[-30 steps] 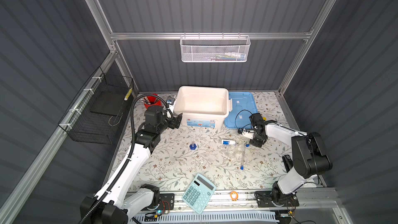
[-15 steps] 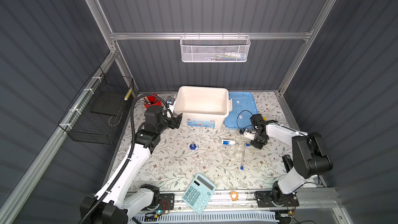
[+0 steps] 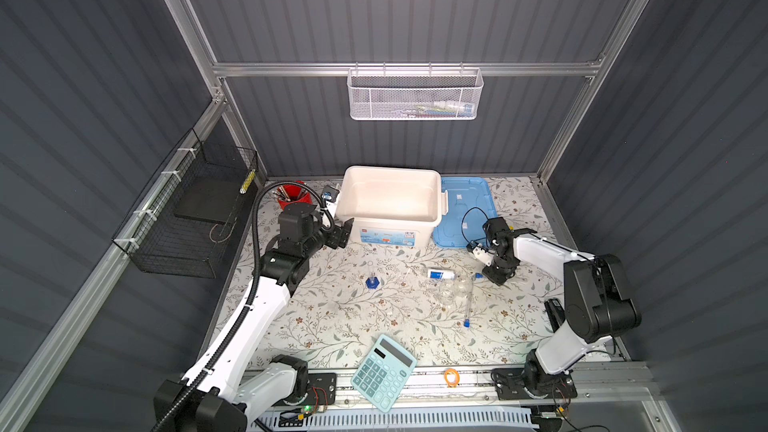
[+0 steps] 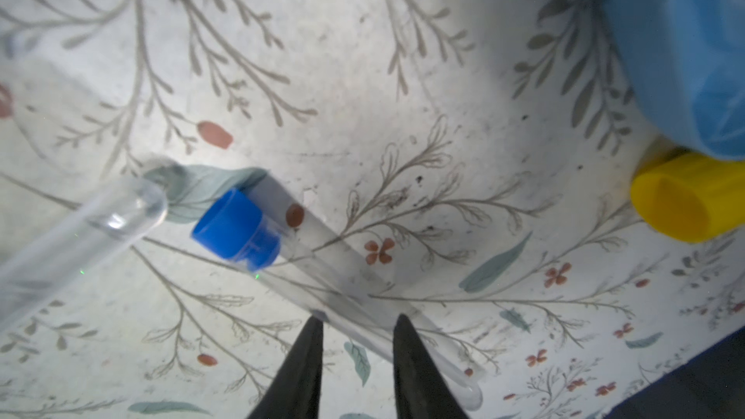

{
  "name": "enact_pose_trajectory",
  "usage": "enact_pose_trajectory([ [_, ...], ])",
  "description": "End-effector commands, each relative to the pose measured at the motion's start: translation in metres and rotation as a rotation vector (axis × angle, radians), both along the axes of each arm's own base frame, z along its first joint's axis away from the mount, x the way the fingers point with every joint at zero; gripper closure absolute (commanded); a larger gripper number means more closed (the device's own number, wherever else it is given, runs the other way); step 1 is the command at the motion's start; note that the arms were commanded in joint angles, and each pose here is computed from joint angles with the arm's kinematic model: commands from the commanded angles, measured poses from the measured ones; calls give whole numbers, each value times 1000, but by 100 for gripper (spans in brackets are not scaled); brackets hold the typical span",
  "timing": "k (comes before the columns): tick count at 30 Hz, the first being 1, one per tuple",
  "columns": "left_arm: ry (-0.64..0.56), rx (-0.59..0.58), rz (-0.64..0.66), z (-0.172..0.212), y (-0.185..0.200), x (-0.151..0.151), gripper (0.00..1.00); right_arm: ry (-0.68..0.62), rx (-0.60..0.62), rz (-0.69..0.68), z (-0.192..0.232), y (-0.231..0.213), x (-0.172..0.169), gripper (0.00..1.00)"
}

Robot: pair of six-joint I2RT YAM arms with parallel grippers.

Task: Organize the chemistry lab equipment
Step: 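Close right gripper on the blue-capped test tube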

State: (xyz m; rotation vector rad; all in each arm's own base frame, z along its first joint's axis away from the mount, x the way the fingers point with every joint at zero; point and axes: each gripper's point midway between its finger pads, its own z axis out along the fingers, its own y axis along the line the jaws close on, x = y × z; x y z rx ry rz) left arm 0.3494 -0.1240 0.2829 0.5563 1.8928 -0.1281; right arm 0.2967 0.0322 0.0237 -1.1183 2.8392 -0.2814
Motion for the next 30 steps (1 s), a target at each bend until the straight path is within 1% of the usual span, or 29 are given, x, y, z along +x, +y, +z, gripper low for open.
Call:
enact_pose_trajectory([
  [1,-25,-29,-19,19,-4,-3,11,-10,38,-50,3,2,-8,68],
  [3,-23,-28,-18,18,-5,-3,11,-27,55,-49,4,4,-11,67],
  [9,-14,-34,-21,16,-6,-2,11,-61,67,-82,5,5,-5,67],
  [15,-15,-41,-19,18,-6,-2,12,-44,76,-91,-2,7,-9,65],
  [20,-11,-43,-19,19,-6,-2,12,-52,92,-75,-7,9,-12,62],
  [25,-9,-46,-19,21,-7,-1,12,-38,86,-73,-12,9,-12,65],
  [30,-4,-45,-17,20,-7,-1,12,-23,82,-77,-16,9,-13,70],
])
